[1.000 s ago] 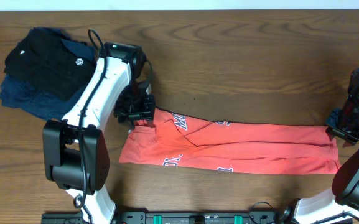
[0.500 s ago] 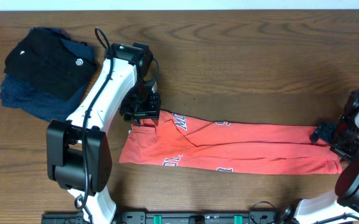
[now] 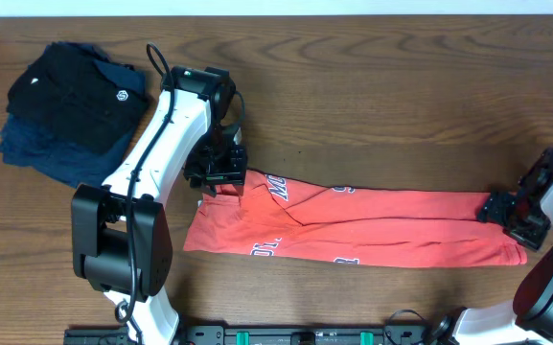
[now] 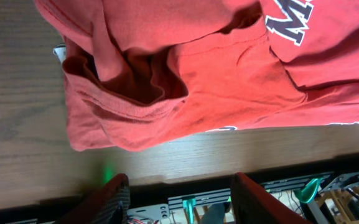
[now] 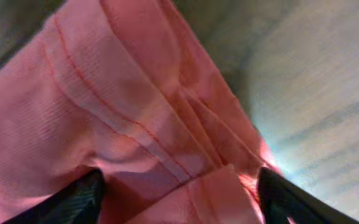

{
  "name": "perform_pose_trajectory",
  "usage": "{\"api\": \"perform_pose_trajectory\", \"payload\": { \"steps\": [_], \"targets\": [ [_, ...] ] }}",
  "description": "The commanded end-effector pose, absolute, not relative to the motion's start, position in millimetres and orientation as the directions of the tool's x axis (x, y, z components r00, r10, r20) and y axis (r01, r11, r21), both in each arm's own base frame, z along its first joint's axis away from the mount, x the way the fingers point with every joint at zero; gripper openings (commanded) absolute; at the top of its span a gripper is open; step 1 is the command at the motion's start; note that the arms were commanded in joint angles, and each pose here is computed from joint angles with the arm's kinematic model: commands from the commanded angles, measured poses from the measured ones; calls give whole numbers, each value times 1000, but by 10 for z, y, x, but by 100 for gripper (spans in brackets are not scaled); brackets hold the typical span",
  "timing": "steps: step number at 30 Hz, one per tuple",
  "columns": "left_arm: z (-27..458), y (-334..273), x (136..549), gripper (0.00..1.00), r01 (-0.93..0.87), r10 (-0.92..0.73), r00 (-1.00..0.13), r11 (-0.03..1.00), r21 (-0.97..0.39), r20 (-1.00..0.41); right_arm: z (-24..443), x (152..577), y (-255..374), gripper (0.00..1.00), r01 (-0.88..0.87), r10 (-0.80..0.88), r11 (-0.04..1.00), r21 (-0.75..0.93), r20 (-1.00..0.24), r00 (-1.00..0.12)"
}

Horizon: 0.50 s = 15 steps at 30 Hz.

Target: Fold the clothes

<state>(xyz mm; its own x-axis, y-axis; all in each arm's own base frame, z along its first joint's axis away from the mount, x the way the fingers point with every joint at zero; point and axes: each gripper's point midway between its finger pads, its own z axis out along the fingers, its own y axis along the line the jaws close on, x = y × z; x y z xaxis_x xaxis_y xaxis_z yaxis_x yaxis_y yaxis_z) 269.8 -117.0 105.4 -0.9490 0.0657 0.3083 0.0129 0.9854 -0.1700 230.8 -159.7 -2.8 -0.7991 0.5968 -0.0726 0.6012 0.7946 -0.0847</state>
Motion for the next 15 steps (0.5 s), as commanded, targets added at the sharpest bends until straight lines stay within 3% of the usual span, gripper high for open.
{"api": "perform_pose_trajectory", "payload": {
  "steps": [1,3,5,10,12,15],
  "targets": [
    [1068,-1180,2668,53,1,59,-945,984,-178,321,-238,2205,-1535,52,600,600,797,-68,-20,-800],
    [1073,-1182,2674,52,1,58,-947,984,-178,317,-212,2250,-1567,34,601,600,797,-68,-35,-799],
    [1089,-1182,2698,51,-15,40,-951,984,-176,307,-162,2337,-1620,25,603,599,795,-65,-62,-798],
    [1165,-1207,2787,51,-53,-3,-967,981,-187,256,-10,2507,-1753,22,606,597,792,-74,-113,-794],
    [1222,-1271,2801,50,-55,1,-971,972,-228,238,38,2529,-1818,25,608,596,788,-97,-127,-793],
    [1295,-1364,2779,51,-62,7,-971,957,-283,238,67,2557,-1844,48,608,595,787,-101,-137,-792]
  ]
}}
